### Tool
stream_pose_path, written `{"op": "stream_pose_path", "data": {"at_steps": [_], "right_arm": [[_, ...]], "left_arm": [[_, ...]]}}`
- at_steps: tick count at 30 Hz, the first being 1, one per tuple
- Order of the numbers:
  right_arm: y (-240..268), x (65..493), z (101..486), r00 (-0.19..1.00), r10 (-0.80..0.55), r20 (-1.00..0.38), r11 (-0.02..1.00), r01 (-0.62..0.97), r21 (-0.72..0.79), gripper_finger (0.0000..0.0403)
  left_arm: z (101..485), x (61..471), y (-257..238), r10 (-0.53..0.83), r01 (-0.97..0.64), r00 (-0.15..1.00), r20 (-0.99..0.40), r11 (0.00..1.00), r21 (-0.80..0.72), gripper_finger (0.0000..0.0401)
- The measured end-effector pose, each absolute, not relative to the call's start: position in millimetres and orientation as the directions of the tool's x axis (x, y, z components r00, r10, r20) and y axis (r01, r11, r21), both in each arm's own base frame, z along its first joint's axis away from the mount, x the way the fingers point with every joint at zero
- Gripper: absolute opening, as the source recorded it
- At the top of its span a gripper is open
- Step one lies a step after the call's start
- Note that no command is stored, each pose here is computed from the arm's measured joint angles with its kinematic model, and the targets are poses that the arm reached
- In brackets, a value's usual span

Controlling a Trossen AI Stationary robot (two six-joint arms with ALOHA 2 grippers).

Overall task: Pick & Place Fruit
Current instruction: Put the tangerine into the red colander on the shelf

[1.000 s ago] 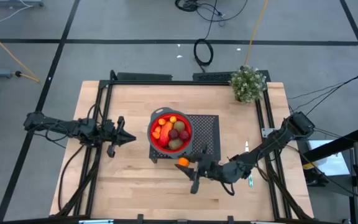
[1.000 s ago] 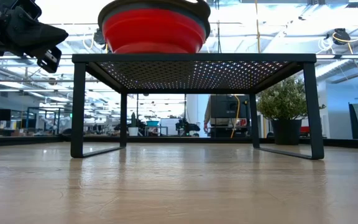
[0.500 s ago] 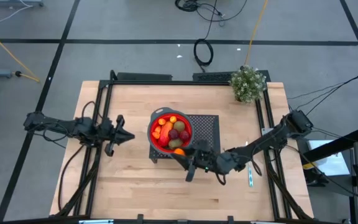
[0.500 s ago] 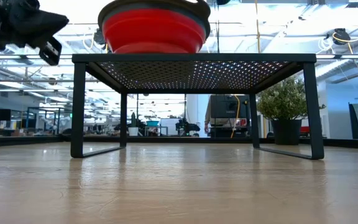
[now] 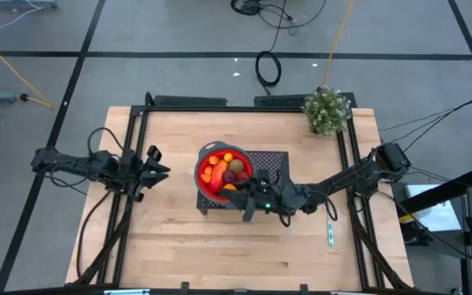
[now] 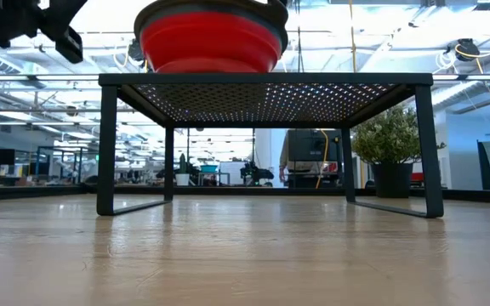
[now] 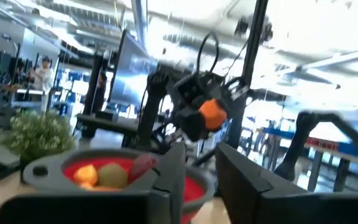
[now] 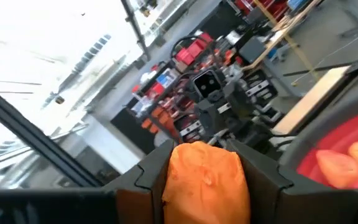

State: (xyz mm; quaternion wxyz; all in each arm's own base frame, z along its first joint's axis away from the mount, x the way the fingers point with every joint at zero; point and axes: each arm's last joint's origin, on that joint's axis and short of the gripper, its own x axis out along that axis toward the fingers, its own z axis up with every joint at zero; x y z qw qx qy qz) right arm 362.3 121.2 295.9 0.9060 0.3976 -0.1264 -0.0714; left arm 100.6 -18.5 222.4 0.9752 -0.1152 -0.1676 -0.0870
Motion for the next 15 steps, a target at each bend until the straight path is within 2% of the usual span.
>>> {"op": "stream_pose_path", "data": {"at_steps": [8,15], "right_arm": [[108,366,303,0.947,-0.205,0.248,0.646,-0.059,0.761,0.0132],[96,366,310,0.948,-0.156,0.277,0.645,-0.115,0.756,0.0132]], "left_arm": [[235,97,-18,-0.126,0.247,0.898,0.422,0.937,-0.245,0.0159],[258,108,-20,-0.143,0.243,0.918,0.37,0.94,-0.24,0.0185]]}}
